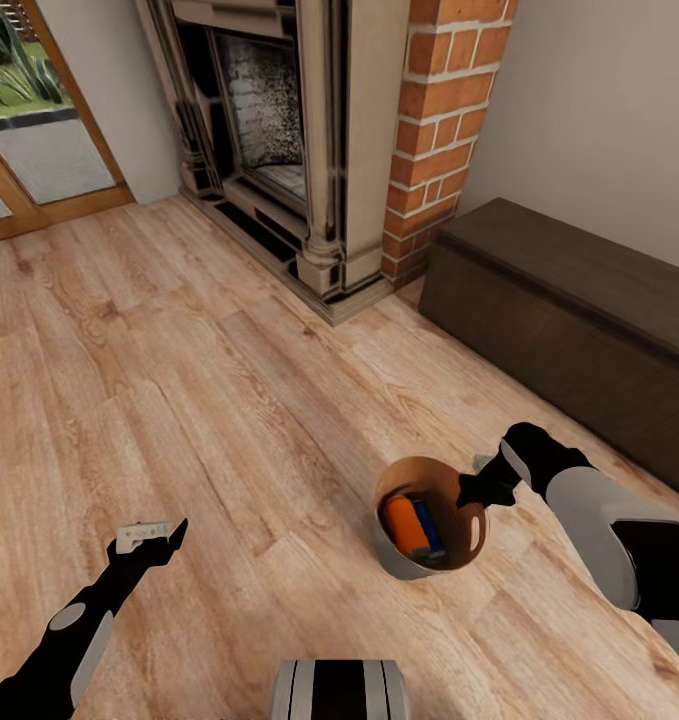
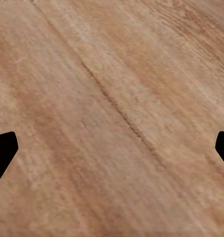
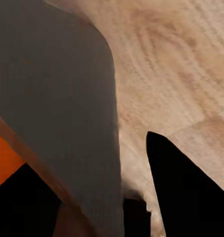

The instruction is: Put the three can of soda from the living room inside the tash can in the kitchen.

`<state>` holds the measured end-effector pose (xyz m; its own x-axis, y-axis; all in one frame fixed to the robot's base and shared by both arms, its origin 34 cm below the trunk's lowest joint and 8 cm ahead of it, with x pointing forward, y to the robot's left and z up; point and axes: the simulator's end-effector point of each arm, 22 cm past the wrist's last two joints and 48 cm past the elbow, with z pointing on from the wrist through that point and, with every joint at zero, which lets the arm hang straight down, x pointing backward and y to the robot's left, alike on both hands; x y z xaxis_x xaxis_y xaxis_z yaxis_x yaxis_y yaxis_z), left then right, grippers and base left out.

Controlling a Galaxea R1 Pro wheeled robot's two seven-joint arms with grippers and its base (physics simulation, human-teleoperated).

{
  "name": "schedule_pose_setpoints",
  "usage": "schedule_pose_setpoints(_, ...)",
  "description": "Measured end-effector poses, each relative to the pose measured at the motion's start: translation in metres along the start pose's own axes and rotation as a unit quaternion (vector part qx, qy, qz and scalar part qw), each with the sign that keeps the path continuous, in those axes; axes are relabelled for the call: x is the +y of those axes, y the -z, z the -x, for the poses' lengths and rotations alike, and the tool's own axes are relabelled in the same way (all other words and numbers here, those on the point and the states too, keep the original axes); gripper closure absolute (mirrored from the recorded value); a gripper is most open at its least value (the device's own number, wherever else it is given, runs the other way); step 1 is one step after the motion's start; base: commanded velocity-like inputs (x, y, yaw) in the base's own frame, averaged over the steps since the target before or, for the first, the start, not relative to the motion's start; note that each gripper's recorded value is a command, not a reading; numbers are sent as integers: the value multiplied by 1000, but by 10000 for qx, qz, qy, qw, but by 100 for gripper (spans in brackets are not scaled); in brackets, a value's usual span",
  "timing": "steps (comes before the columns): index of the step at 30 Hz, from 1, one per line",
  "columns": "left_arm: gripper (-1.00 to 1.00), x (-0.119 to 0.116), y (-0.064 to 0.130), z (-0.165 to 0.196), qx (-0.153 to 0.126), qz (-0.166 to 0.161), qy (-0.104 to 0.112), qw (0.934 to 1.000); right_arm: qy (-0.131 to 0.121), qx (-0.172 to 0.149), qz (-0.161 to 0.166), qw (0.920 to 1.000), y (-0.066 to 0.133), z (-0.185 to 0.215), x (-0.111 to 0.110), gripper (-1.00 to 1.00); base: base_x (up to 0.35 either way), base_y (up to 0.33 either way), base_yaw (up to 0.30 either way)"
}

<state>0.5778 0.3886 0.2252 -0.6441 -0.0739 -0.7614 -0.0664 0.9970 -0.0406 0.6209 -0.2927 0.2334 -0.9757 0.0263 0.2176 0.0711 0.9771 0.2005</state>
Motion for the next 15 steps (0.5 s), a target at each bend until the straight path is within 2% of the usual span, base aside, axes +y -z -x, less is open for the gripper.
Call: schedule_pose_setpoints(15,-100,1,0,4,-99,6,-26,9999,1,-1,4,10000,0,0,0,-100,0,0,0)
